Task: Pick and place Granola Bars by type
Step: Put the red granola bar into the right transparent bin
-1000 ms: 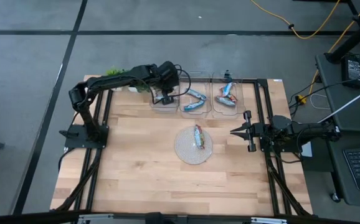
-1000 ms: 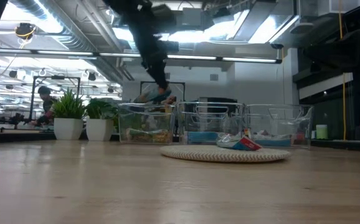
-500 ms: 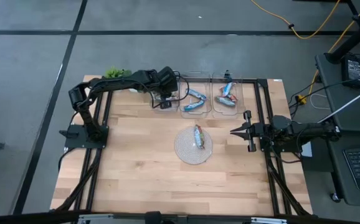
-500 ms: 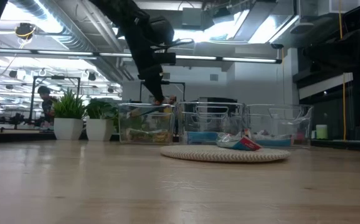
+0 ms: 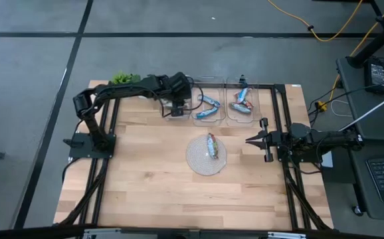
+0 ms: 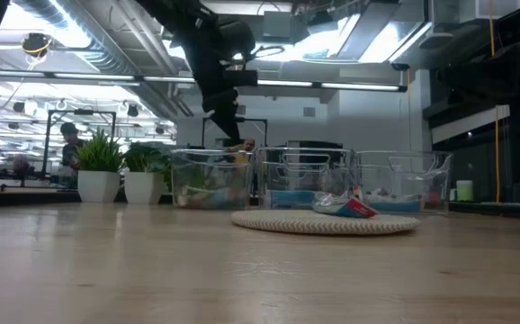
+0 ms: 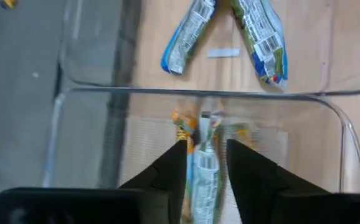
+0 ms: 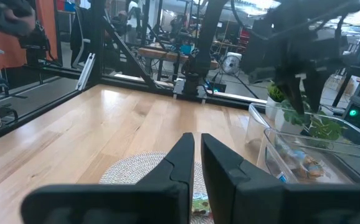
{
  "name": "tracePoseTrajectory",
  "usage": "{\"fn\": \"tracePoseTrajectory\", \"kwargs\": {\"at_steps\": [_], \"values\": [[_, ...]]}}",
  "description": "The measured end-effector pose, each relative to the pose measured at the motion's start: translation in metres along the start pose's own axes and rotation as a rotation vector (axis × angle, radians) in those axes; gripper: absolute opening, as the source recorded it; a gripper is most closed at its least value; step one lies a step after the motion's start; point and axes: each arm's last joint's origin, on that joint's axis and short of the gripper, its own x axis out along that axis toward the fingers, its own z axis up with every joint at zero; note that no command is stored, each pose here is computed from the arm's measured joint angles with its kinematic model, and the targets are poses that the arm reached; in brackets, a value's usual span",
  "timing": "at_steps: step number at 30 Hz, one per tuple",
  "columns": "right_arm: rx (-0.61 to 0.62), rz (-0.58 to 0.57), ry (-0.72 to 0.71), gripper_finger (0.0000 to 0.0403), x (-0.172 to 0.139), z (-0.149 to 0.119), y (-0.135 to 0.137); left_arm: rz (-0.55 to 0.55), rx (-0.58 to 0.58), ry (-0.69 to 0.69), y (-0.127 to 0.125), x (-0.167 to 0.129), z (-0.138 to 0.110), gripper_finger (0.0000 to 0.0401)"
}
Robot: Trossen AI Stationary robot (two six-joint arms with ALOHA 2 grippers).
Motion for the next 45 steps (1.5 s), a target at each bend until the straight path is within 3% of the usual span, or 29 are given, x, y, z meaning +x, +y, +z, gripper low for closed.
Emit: {"fn": "tracePoseTrajectory", "kwargs": {"at_steps": [7, 16, 24, 36, 45], "values": [[0.0, 0.0, 0.0, 0.0034, 0.0, 0.0, 0.0, 0.026, 0.167, -0.095, -0.025, -0.038, 0.022, 0.0129], [0.0, 0.0, 0.0, 0.0034, 0.0, 0.0, 0.0, -0.069, 0.392, -0.207, -0.098, -0.069, 0.04, 0.0127], [0.0, 0.0, 0.0, 0.0034, 0.0, 0.0, 0.0, -0.149, 0.559, -0.269, -0.16, -0.08, 0.045, 0.0154], [0.0, 0.0, 0.0, 0.0034, 0.0, 0.0, 0.0, -0.196, 0.646, -0.369, -0.216, -0.058, 0.057, 0.0215], [0.0, 0.0, 0.0, 0.0034, 0.0, 0.0, 0.0, -0.159, 0.689, -0.409, -0.238, -0.011, 0.066, 0.0241]]}}
